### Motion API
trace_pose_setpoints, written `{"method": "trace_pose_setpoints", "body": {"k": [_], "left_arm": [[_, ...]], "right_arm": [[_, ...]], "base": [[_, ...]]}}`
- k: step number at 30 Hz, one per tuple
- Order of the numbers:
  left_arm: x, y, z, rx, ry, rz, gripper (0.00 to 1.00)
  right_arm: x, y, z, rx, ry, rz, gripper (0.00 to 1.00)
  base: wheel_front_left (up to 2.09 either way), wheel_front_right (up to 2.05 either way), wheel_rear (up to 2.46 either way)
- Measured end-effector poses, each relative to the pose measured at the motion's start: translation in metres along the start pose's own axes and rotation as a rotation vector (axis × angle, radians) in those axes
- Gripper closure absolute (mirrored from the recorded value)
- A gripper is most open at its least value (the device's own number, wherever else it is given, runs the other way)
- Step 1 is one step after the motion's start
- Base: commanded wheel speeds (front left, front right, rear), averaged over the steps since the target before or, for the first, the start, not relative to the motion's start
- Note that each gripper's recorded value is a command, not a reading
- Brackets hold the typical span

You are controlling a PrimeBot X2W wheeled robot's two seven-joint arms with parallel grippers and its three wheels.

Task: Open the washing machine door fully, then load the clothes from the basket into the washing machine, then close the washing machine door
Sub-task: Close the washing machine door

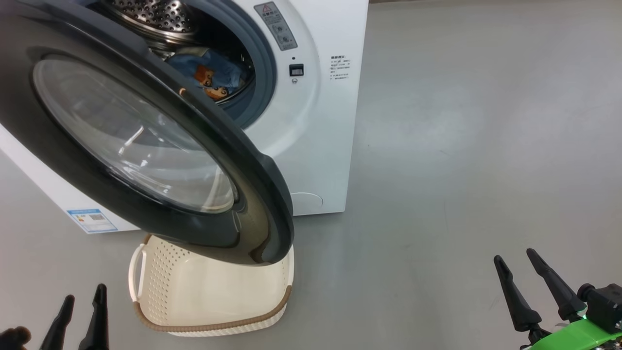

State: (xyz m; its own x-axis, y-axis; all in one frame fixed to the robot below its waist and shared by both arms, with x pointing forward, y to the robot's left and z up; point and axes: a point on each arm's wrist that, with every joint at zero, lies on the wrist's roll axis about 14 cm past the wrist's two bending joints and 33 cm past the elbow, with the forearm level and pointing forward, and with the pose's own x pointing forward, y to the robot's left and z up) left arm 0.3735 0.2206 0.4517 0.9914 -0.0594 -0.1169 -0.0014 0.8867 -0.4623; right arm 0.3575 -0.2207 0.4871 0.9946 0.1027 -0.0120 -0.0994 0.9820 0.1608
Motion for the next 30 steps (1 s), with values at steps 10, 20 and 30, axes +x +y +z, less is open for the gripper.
{"method": "trace_pose_setpoints", "body": {"k": [10, 20, 30], "left_arm": [[-0.004, -0.005, -0.007, 0.114, -0.016, 0.015, 0.00], [-0.009, -0.006, -0.012, 0.214, -0.020, 0.035, 0.00], [-0.015, -0.010, -0.011, 0.249, -0.040, 0.049, 0.00]], "right_arm": [[-0.005, -0.010, 0.005, -0.005, -0.014, -0.030, 0.00], [-0.005, -0.012, 0.004, 0.003, -0.014, -0.044, 0.00], [-0.008, -0.011, -0.001, 0.012, -0.003, -0.046, 0.00]], "base": [[0.00, 0.00, 0.00], [0.00, 0.00, 0.00], [0.00, 0.00, 0.00]]}}
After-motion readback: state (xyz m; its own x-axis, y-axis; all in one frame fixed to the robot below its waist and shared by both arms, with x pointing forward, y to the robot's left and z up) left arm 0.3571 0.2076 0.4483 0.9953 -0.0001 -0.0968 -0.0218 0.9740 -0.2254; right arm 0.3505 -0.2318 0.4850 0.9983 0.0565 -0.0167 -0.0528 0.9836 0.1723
